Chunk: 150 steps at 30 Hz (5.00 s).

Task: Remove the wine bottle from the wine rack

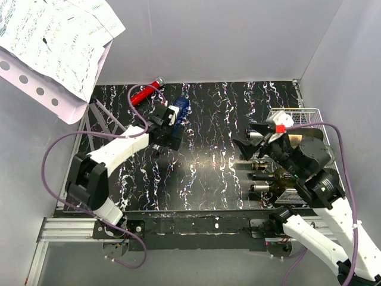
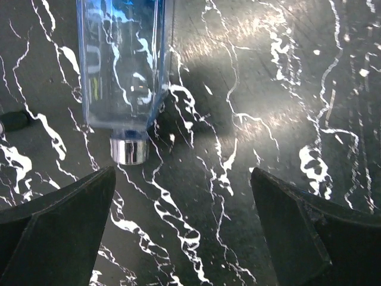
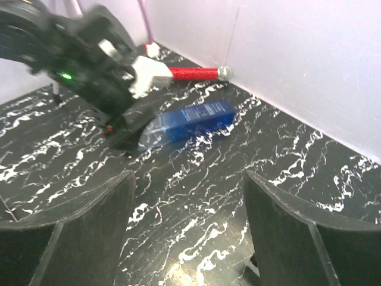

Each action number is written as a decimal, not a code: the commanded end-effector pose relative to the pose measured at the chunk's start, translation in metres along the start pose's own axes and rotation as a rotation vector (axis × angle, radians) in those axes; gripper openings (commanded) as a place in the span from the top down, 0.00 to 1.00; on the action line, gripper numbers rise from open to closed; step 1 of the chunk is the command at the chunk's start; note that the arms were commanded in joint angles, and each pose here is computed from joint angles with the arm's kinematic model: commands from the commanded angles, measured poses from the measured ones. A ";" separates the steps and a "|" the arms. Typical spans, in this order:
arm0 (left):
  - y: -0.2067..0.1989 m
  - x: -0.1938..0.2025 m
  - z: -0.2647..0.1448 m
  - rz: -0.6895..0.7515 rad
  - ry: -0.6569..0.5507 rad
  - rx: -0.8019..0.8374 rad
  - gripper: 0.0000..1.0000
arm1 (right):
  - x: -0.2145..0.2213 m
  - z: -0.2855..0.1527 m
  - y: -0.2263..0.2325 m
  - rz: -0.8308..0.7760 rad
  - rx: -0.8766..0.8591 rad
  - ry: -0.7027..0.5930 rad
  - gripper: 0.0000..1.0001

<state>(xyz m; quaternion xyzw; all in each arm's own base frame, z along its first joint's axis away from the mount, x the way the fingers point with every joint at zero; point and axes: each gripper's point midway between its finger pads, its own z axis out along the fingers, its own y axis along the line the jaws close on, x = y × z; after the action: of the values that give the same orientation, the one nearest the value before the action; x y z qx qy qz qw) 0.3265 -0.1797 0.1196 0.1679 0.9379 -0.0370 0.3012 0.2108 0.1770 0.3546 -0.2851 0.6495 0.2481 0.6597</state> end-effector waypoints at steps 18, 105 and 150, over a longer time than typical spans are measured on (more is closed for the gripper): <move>0.039 -0.024 0.075 0.095 0.126 -0.151 0.02 | -0.027 -0.039 0.018 -0.042 -0.064 -0.133 0.20; -0.137 -0.040 -0.168 -1.066 0.285 0.931 1.00 | 0.119 0.147 0.088 -0.517 -0.174 -0.216 0.20; -0.103 -0.064 -0.203 -0.488 -0.248 0.829 0.02 | 0.106 0.123 0.035 -0.086 0.043 0.026 0.72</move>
<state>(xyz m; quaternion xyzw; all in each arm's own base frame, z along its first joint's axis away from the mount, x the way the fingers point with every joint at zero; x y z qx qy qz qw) 0.2236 -0.2776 0.2969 -0.0418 0.8245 -0.5353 0.1786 0.2516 0.2952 0.2214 -0.3834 0.5804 0.2138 0.6859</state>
